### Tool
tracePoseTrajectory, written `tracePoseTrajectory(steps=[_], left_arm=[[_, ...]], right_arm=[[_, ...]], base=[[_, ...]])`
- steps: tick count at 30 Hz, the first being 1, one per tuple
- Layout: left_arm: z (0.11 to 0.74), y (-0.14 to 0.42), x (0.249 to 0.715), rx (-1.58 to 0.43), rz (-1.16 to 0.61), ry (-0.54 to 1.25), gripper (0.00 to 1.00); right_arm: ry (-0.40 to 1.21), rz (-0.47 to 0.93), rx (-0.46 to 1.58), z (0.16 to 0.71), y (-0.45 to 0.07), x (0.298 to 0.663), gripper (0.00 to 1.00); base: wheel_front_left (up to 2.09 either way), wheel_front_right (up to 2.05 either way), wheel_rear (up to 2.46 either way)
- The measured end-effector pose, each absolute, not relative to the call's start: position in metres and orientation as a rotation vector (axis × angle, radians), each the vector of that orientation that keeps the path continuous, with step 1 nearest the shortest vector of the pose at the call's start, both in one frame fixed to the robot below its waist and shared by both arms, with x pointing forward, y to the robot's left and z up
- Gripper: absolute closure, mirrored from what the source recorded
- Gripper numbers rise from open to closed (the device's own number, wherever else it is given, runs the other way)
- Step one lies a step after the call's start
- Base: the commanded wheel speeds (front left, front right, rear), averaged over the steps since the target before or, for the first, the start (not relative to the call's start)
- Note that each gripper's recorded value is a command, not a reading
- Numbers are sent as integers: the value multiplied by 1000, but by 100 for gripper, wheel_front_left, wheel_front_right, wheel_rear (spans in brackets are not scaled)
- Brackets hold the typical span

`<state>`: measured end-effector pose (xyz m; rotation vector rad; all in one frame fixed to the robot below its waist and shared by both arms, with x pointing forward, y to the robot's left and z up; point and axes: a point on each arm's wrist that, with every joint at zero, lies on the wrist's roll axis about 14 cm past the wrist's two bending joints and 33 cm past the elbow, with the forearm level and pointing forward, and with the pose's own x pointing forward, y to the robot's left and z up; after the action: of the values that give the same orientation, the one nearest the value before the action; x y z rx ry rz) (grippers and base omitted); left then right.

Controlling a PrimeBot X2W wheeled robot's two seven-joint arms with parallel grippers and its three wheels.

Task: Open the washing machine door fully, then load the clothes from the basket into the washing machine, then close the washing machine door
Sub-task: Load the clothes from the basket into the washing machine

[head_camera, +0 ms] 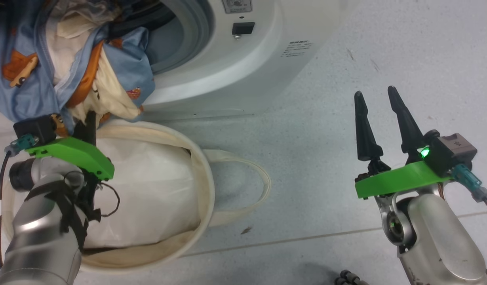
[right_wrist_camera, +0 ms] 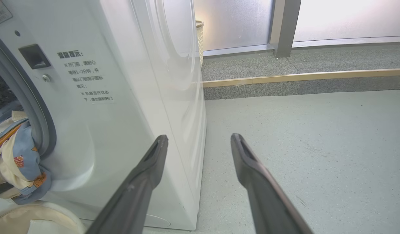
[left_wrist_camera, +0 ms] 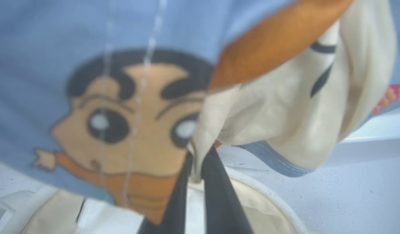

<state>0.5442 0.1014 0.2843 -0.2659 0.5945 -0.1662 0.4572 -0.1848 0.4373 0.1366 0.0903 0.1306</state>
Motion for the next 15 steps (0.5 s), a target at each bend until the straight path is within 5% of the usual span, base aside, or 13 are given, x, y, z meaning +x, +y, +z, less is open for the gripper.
tracePoseTrajectory(steps=[15], left_arm=[[384, 129, 567, -220, -175, 290, 100]], right_arm=[[37, 207, 183, 461, -155, 458, 0]], base=[[0, 0, 0]])
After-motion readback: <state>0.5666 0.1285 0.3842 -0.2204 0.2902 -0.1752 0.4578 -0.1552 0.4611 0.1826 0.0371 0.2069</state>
